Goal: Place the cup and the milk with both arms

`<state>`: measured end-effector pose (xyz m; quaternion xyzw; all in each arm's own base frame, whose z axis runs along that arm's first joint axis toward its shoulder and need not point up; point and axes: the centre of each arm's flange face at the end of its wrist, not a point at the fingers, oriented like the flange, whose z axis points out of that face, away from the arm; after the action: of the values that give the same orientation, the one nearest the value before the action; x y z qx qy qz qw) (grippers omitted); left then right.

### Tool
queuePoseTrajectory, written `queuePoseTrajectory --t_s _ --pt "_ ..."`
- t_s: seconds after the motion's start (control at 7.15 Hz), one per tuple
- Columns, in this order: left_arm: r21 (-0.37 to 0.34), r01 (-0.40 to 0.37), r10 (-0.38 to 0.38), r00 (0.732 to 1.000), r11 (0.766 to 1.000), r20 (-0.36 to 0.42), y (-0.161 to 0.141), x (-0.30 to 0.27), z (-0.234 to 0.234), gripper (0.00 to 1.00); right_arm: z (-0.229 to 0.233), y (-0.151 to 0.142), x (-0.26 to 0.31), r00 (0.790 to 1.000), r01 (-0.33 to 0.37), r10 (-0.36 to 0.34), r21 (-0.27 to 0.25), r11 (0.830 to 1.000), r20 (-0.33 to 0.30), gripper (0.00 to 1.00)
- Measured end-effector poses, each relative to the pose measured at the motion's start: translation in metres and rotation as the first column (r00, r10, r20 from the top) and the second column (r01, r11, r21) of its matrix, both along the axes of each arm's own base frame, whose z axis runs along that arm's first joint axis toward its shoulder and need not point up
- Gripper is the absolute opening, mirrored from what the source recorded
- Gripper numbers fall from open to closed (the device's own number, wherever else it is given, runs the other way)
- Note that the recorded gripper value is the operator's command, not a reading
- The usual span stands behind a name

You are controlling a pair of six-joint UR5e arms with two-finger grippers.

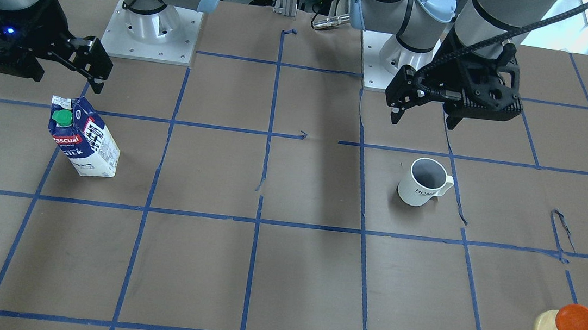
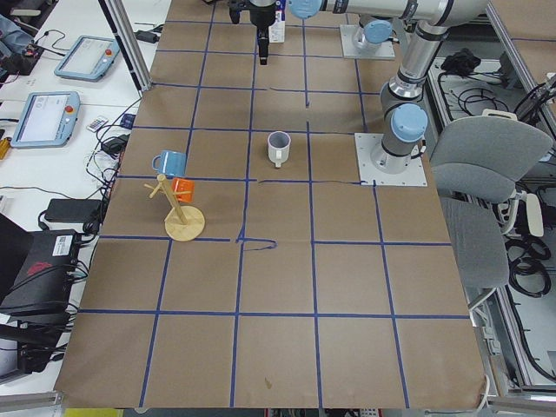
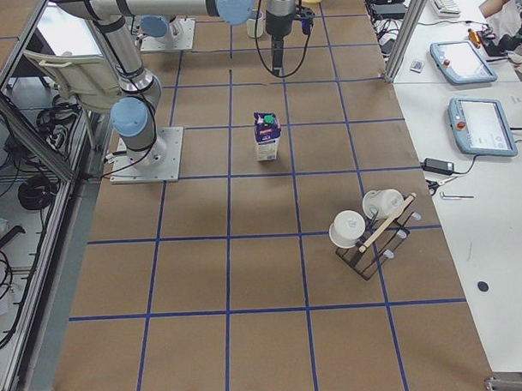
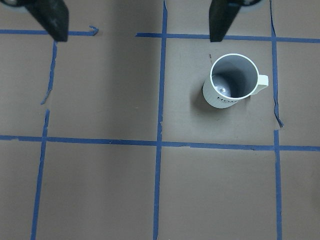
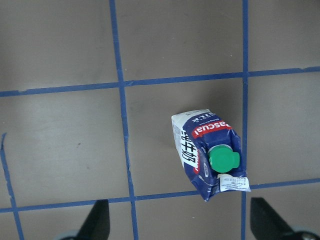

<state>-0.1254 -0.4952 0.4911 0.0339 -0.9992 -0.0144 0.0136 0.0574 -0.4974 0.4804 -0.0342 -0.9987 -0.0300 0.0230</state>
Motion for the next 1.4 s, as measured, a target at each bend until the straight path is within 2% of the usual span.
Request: queuePoseTrajectory --t_s 0.28,0.42,0.56,0.84,1.12,1.4 --pt "0.099 0.013 -0.012 1.0 0.995 -0.013 0.003 0.027 -0.053 1.0 -0.028 0.003 -0.028 0.999 -0.043 0.042 0.053 0.998 0.018 1.0" --pt "0.145 0.027 -0.024 0.999 0.989 -0.027 0.007 0.046 -0.08 1.0 -0.047 0.005 -0.032 0.998 -0.065 0.063 0.062 0.996 0.025 1.0" --pt "0.184 0.047 -0.039 0.998 0.982 -0.046 0.012 0.068 -0.106 1.0 -0.066 0.006 -0.034 0.995 -0.095 0.094 0.053 0.994 0.021 1.0" --pt "0.251 0.037 -0.017 0.997 0.967 -0.081 0.025 0.105 -0.162 1.0 -0.096 0.011 -0.036 0.983 -0.184 0.184 0.044 0.982 0.007 1.0" --pt "0.264 0.02 0.004 0.996 0.964 -0.088 0.034 0.105 -0.206 1.0 -0.112 0.016 -0.039 0.976 -0.216 0.217 0.066 0.974 -0.014 1.0" --pt "0.238 0.01 0.006 0.998 0.971 -0.069 0.03 0.091 -0.228 0.87 -0.129 0.017 -0.045 0.977 -0.21 0.212 0.059 0.976 -0.036 1.0"
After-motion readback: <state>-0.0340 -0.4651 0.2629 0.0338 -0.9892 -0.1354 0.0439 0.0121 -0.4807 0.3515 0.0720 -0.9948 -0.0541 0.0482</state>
